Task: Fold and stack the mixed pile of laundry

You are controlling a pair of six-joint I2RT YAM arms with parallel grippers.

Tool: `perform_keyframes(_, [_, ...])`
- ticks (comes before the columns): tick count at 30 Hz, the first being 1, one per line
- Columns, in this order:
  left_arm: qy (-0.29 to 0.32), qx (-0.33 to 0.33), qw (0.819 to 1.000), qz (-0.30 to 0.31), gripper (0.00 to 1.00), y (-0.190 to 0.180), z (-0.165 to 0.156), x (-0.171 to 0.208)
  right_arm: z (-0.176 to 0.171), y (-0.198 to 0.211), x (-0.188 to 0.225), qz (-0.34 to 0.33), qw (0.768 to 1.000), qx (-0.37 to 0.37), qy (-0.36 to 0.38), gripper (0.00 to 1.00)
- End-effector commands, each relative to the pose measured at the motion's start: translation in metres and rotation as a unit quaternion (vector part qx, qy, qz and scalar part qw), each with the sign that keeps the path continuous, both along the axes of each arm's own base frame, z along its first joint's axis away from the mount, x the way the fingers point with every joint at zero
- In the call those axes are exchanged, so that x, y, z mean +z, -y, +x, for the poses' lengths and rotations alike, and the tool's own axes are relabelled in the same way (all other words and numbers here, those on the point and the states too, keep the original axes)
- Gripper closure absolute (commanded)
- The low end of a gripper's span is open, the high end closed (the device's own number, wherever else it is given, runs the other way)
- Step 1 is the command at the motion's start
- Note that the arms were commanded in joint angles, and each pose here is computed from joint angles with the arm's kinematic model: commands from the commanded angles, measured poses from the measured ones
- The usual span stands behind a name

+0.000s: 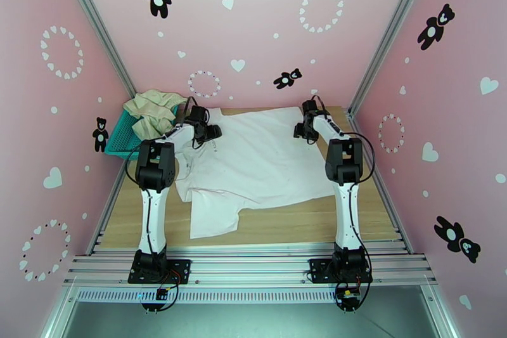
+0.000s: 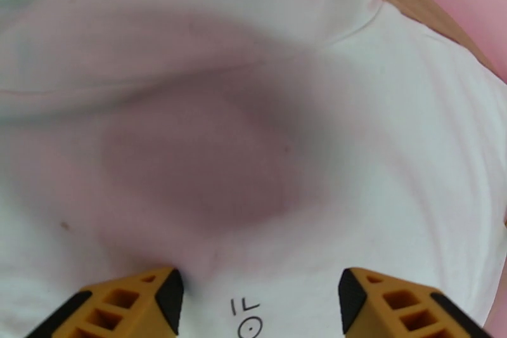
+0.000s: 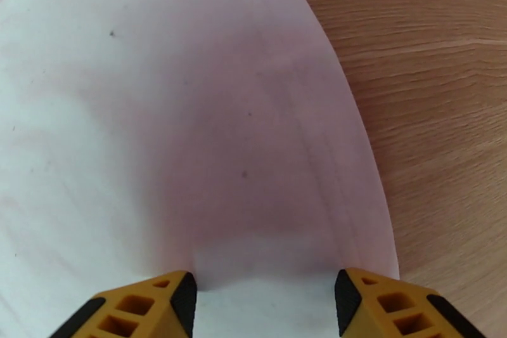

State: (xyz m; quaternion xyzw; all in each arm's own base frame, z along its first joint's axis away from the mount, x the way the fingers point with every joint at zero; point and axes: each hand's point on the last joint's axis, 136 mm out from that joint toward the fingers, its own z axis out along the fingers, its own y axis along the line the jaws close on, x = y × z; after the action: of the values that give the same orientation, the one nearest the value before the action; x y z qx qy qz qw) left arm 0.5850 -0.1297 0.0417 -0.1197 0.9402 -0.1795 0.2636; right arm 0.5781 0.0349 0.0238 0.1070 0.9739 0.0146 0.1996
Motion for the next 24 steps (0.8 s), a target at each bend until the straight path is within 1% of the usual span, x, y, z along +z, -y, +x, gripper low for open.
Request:
perform_keyframes(1, [-0.028, -0.004, 0.999, -0.024, 0.30, 0.010, 0.003, -0.025, -0.004, 0.005, -0.028, 0.040, 0.997, -0.045, -0.039, 0.39])
perform_keyframes(5, [-0.023, -0.010, 0.999, -0.025, 0.30, 0.014, 0.018, -0.028, 0.006, 0.015, -0.035, 0.081, 0.993, -0.082, -0.032, 0.42])
perform_keyframes(9, [-0.007, -0.022, 0.999, -0.025, 0.30, 0.018, 0.030, -0.015, 0.017, 0.022, -0.029, 0.099, 0.991, -0.091, -0.017, 0.42])
perform_keyframes(11, [0.008, -0.030, 0.999, -0.028, 0.30, 0.020, 0.031, 0.004, 0.019, 0.020, -0.015, 0.107, 0.991, -0.084, -0.010, 0.42])
perform_keyframes(14, [0.037, -0.040, 0.998, -0.013, 0.26, 0.020, 0.022, 0.052, 0.016, 0.019, 0.021, 0.106, 0.992, -0.074, 0.013, 0.41])
perform_keyframes(17, [0.066, -0.044, 0.997, 0.013, 0.18, 0.015, -0.002, 0.100, 0.007, 0.021, 0.055, 0.096, 0.992, -0.069, 0.047, 0.41])
perform_keyframes(20, [0.087, -0.037, 0.995, 0.029, 0.12, 0.004, -0.040, 0.135, -0.017, 0.023, 0.074, 0.091, 0.991, -0.072, 0.064, 0.41])
perform_keyframes(22, [0.091, -0.035, 0.995, 0.033, 0.11, -0.003, -0.072, 0.148, -0.037, 0.023, 0.082, 0.094, 0.990, -0.075, 0.068, 0.40])
perform_keyframes(24, [0.074, -0.022, 0.996, 0.048, 0.10, -0.014, -0.117, 0.146, -0.065, 0.022, 0.086, 0.095, 0.990, -0.080, 0.068, 0.40])
